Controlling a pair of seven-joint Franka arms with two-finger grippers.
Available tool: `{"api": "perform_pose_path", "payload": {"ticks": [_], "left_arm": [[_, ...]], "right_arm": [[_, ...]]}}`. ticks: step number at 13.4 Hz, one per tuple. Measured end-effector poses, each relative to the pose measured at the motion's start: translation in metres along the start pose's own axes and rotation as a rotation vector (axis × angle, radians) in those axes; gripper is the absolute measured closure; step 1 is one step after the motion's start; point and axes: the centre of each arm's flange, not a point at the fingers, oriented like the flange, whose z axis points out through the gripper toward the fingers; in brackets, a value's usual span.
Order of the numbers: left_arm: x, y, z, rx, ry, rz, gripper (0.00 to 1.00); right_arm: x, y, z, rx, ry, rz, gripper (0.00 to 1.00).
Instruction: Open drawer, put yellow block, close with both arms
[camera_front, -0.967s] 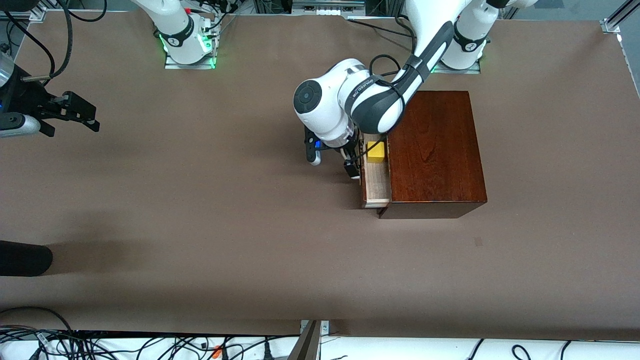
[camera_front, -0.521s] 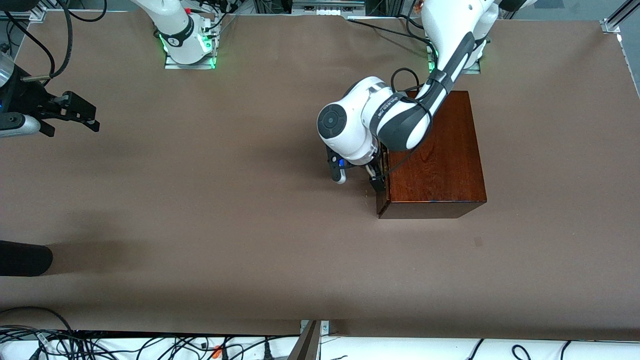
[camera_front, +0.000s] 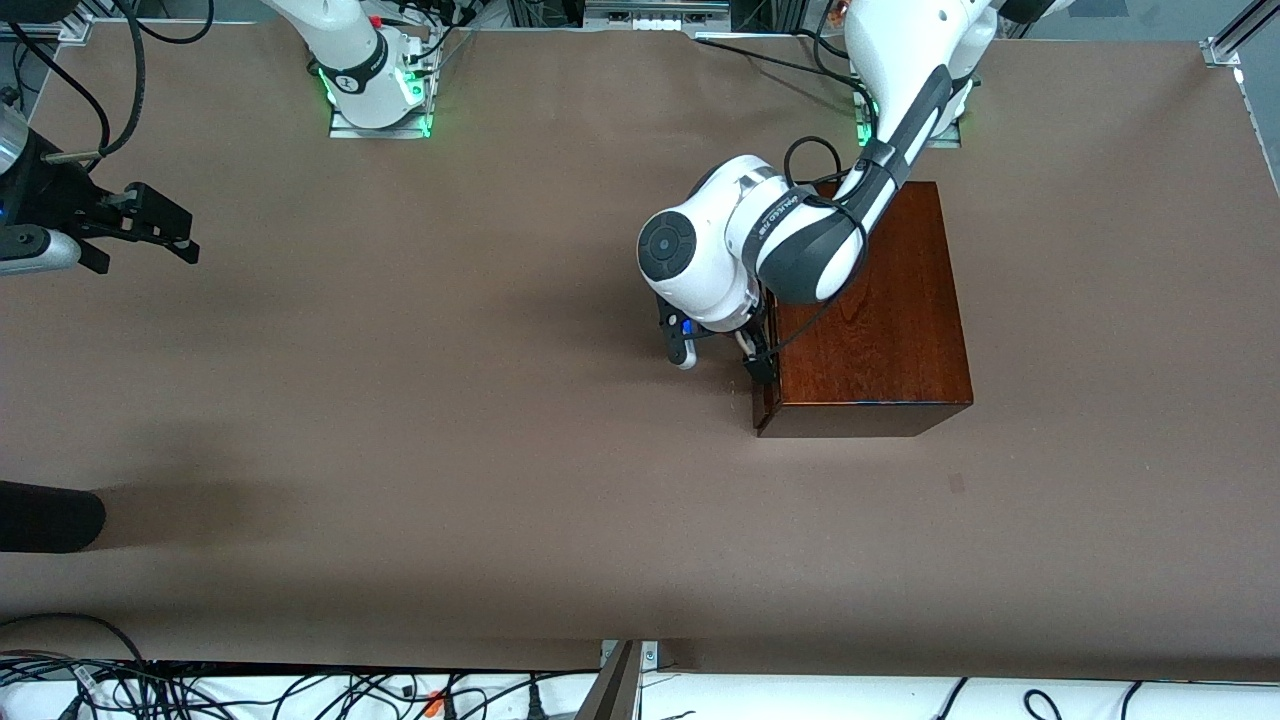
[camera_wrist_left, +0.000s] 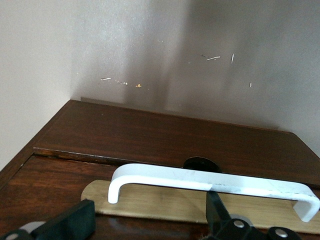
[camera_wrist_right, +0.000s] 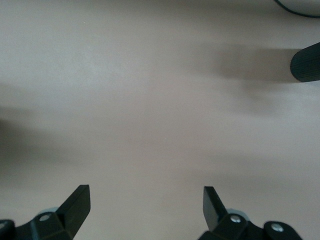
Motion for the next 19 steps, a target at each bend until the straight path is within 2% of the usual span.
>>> {"api": "perform_pose_path", "payload": {"ticks": [4,8,10,12,16,19], "left_arm": [[0.029,0.04,-0.054,0.066,0.094,-0.058,0.0],[0.068,0.116,-0.117,0.122,0.194,-0.316,0.0],[0.064,0.129,-0.144,0.128,0.249,-0.467,0.0],[0.037,0.124,-0.18,0.131,0.292,-0.615,0.0],[-0.053,0.097,-0.236,0.112,0.302,-0.886,0.0],[-0.141,0.038,-0.249,-0.037,0.334,-1.04,0.0]], "right_arm": [[0.0,0.0,0.0,0.0,0.0,0.0,0.0],[0.0,0.0,0.0,0.0,0.0,0.0,0.0],[0.0,0.0,0.0,0.0,0.001,0.0,0.0],[0.0,0.0,0.0,0.0,0.001,0.0,0.0],[0.0,0.0,0.0,0.0,0.001,0.0,0.0],[0.0,0.0,0.0,0.0,0.001,0.001,0.0]]}}
